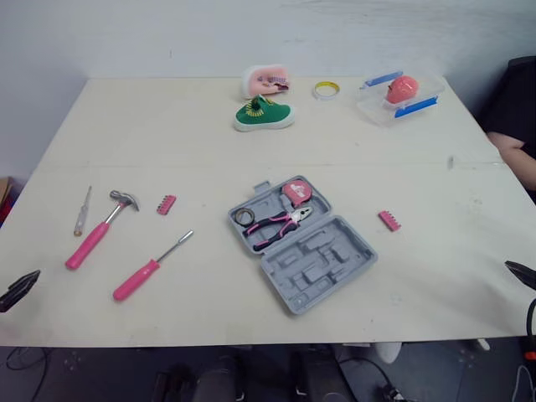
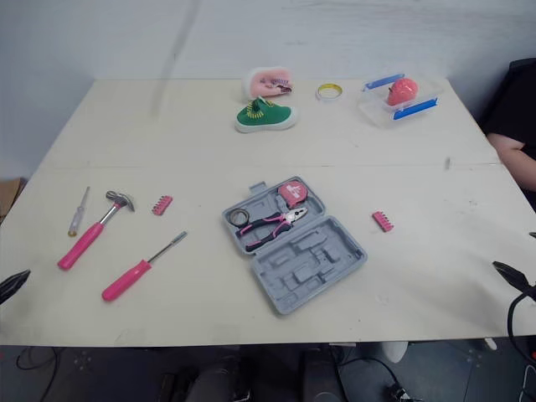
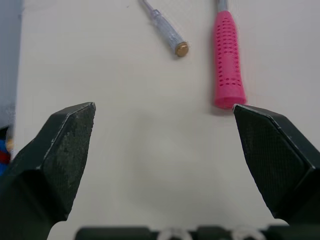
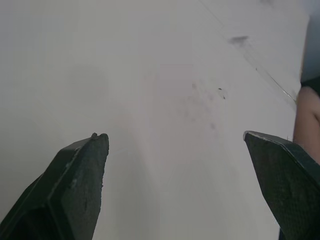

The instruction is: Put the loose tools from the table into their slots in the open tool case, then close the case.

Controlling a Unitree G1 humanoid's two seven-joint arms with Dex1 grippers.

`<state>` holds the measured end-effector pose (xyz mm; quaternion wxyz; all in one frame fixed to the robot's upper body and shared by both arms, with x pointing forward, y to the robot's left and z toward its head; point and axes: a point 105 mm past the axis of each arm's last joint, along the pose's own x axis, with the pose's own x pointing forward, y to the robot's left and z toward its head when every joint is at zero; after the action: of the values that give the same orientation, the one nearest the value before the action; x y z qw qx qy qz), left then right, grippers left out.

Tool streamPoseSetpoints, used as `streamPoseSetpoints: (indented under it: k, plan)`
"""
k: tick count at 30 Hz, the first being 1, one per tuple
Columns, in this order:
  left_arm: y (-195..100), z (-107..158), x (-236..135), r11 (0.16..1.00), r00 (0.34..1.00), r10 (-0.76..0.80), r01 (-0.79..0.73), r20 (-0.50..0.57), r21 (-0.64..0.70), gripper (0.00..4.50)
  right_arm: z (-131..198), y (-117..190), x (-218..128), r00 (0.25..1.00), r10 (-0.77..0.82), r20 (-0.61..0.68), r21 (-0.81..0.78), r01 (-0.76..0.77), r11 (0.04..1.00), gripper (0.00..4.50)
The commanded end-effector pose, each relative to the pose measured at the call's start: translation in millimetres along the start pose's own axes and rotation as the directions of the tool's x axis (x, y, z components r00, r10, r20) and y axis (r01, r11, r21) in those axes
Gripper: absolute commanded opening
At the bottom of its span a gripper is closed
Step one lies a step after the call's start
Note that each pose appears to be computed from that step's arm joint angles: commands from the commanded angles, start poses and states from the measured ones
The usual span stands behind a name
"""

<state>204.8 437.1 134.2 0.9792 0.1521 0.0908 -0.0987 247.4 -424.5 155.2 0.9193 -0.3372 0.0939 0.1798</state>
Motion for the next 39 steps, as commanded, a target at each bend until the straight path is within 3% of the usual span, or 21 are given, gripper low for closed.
streamPoseSetpoints:
  k: [1, 6, 8, 11, 15, 17, 23, 31, 39]
  plan:
    - [-28.1, 30.8, 12.0, 0.991, 0.987, -0.131, 0.128, 0.094, 0.039, 4.45, 34.0, 2.6, 23.9, 0.987, 0.066, 0.143, 0.004, -0.068, 0.998, 4.5]
    - [-97.4, 55.9, 37.7, 0.948, 0.936, -0.318, 0.312, 0.149, 0.065, 4.45, 74.6, 20.2, 64.0, 0.944, 0.191, 0.267, 0.002, -0.199, 0.98, 4.5]
    - [-123.6, 61.5, 47.0, 0.931, 0.919, -0.365, 0.358, 0.15, 0.077, 3.93, 86.5, 32.4, 78.3, 0.923, 0.261, 0.283, 0.003, -0.272, 0.962, 3.98]
    - [-156.4, 68.2, 57.7, 0.908, 0.894, -0.419, 0.415, 0.161, 0.062, 2.82, 104.7, 49.7, 100.0, 0.895, 0.331, 0.299, -0.012, -0.343, 0.939, 2.79]
    - [-194.3, 82.2, 72.8, 0.881, 0.864, -0.449, 0.471, 0.225, -0.05, 1.01, 124.3, 65.9, 123.2, 0.879, 0.363, 0.308, -0.04, -0.37, 0.928, 0.75]
    - [-206.6, 83.2, 77.0, 0.872, 0.857, -0.47, 0.488, 0.21, -0.044, 0.1, 130.4, 70.3, 131.0, 0.879, 0.363, 0.308, -0.045, -0.368, 0.929, 0.0]
    - [-252.2, 77.3, 99.0, 0.851, 0.846, -0.498, 0.519, 0.189, -0.083, 0.05, 150.0, 80.1, 162.9, 0.896, 0.331, 0.297, -0.004, -0.345, 0.938, 0.0]
    - [-304.3, 73.1, 112.4, 0.786, 0.781, -0.602, 0.616, 0.165, -0.048, 0.05, 151.9, 107.9, 184.6, 0.901, 0.345, 0.263, -0.009, -0.356, 0.935, 0.0]
    - [-316.0, 71.8, 127.8, 0.773, 0.771, -0.622, 0.633, 0.137, -0.054, 0.05, 143.1, 121.6, 197.8, 0.894, 0.395, 0.211, 0.017, -0.408, 0.913, 0.0]
